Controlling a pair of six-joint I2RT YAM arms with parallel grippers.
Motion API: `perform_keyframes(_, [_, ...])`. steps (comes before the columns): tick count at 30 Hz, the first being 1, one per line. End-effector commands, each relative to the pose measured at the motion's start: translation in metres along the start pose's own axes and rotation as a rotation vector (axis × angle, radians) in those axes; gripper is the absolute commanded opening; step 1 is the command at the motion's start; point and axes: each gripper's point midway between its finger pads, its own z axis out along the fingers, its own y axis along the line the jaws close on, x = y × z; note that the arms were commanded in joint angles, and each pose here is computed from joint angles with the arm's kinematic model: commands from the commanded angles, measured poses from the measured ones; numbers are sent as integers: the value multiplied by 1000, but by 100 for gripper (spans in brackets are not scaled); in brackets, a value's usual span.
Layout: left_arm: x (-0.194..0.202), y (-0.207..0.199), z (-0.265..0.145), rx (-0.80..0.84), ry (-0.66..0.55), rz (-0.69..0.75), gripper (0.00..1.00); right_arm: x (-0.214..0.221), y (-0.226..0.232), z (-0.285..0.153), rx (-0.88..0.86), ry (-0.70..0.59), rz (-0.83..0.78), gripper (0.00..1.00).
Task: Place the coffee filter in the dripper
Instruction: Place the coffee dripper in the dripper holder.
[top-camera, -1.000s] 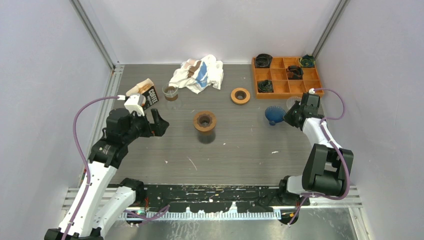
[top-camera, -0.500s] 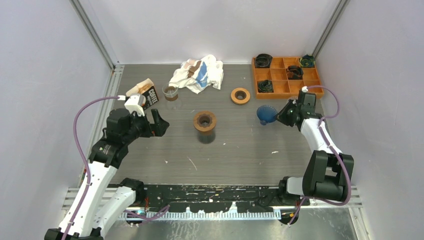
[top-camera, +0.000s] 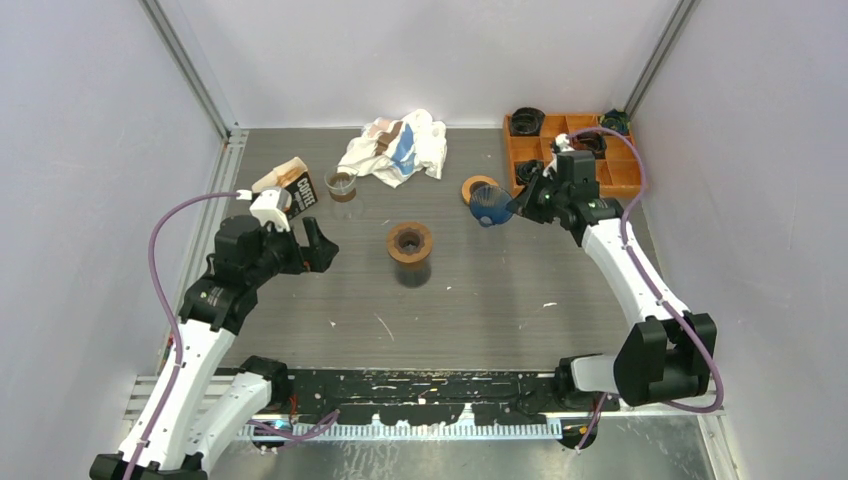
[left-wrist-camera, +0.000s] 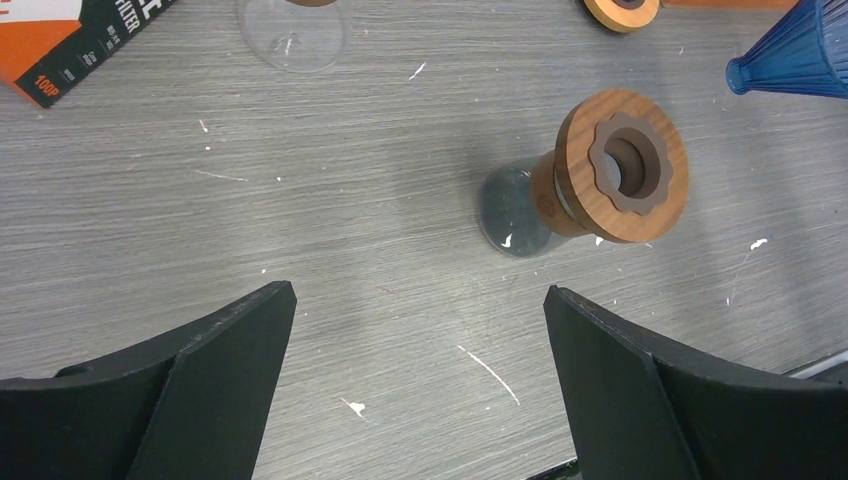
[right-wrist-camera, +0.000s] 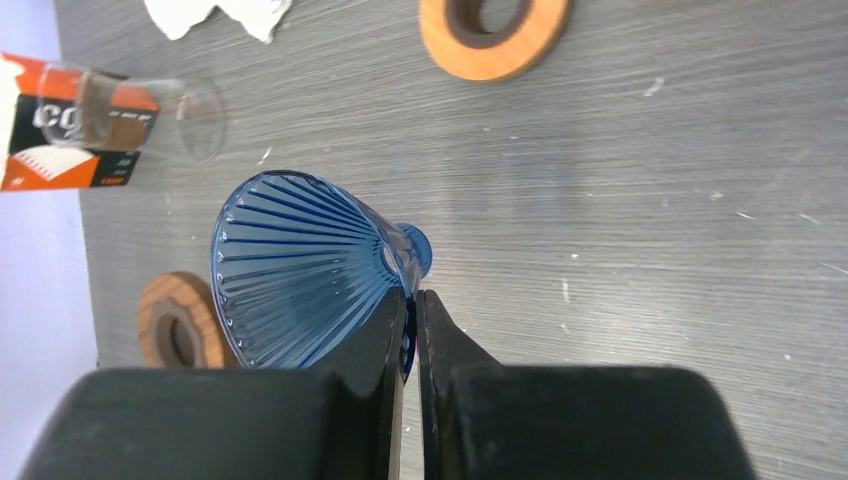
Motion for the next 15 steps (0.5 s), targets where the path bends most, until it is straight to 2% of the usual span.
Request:
perform_keyframes(1, [-15,-5,1,25,-51,-6,99,-20,54,-23,-128,-54,-65,1])
perform_keyframes(7, [-23,-6,1,14,-70,-43,99,-12,102,-31,-229,-10,-129,1])
perform_keyframes(15, [-38,-35,-1,129,-71,-184,99,13,161,-38,-355,55,-203,1])
